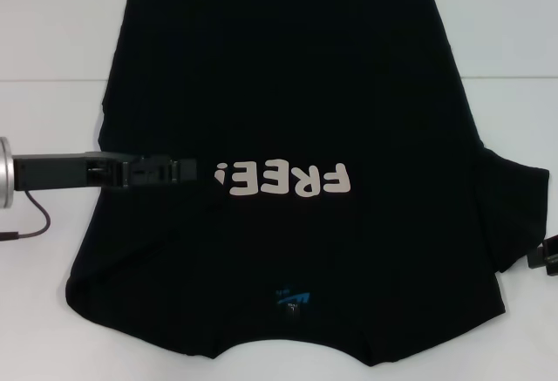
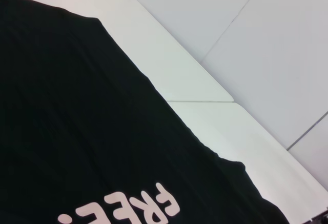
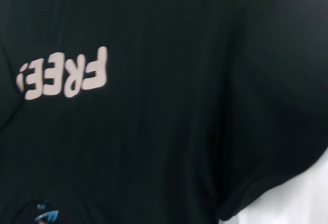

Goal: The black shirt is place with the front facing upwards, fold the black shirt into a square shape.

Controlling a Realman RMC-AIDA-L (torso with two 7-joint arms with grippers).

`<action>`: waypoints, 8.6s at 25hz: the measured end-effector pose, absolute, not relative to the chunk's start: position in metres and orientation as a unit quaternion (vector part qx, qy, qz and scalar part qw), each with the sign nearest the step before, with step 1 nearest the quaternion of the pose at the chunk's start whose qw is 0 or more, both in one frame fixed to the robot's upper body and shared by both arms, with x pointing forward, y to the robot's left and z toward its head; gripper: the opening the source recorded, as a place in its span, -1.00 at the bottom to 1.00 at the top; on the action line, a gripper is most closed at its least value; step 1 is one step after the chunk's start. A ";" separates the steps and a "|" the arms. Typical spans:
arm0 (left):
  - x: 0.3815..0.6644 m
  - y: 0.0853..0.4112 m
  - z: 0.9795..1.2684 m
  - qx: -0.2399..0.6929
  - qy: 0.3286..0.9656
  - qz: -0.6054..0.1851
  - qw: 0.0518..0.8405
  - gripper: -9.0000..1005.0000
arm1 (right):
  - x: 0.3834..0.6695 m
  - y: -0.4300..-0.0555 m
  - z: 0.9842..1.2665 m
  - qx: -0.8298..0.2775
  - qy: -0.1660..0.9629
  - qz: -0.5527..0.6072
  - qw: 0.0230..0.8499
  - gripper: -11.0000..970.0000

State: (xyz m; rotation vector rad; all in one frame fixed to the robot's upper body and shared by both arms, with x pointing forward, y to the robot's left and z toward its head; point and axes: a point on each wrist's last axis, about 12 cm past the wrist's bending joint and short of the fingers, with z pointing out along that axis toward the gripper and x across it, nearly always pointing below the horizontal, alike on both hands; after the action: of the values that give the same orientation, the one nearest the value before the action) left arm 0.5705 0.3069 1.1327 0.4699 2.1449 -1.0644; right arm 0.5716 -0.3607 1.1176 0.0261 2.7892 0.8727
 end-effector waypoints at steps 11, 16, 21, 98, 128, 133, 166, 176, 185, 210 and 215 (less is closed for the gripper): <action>0.572 0.306 1.130 0.175 0.824 -0.410 0.349 0.40 | 0.586 -0.340 1.100 0.036 0.948 0.294 0.120 -0.24; 0.573 0.308 1.129 0.170 0.826 -0.405 0.354 0.40 | 0.591 -0.335 1.095 0.041 0.953 0.278 0.114 -0.29; 0.574 0.308 1.129 0.166 0.826 -0.402 0.358 0.40 | 0.592 -0.332 1.097 0.037 0.954 0.274 0.114 -0.33; 0.504 0.392 1.086 -0.154 0.900 -0.375 0.163 0.19 | 0.643 -0.325 1.199 -0.050 0.887 0.358 0.289 0.41; 0.522 0.374 1.067 -0.166 0.902 -0.367 0.157 -0.23 | 0.636 -0.335 1.191 -0.041 0.888 0.357 0.287 0.33; 0.521 0.374 1.068 -0.163 0.901 -0.371 0.158 -0.37 | 0.633 -0.340 1.186 -0.029 0.889 0.360 0.282 0.32; 0.546 0.360 1.096 -0.094 0.874 -0.424 0.218 -0.93 | 0.578 -0.337 1.114 -0.150 0.949 0.257 0.103 0.24; 0.544 0.362 1.095 -0.098 0.874 -0.423 0.218 -0.93 | 0.583 -0.332 1.111 -0.156 0.952 0.243 0.103 0.22; 0.545 0.361 1.095 -0.098 0.873 -0.425 0.217 -0.93 | 0.584 -0.321 1.103 -0.173 0.953 0.228 0.101 0.19; 0.546 0.359 1.095 -0.099 0.872 -0.427 0.218 -0.93 | 0.586 -0.297 1.103 -0.176 0.942 0.274 0.084 0.13; 0.546 0.359 1.094 -0.099 0.872 -0.429 0.216 -0.93 | 0.585 -0.297 1.102 -0.173 0.942 0.276 0.084 0.03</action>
State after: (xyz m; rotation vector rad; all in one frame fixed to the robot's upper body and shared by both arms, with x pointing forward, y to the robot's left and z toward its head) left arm 0.5461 0.3586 1.0945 -0.2733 2.4156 -1.1885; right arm 0.5855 -0.2975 1.1023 -0.5155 2.8111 0.8233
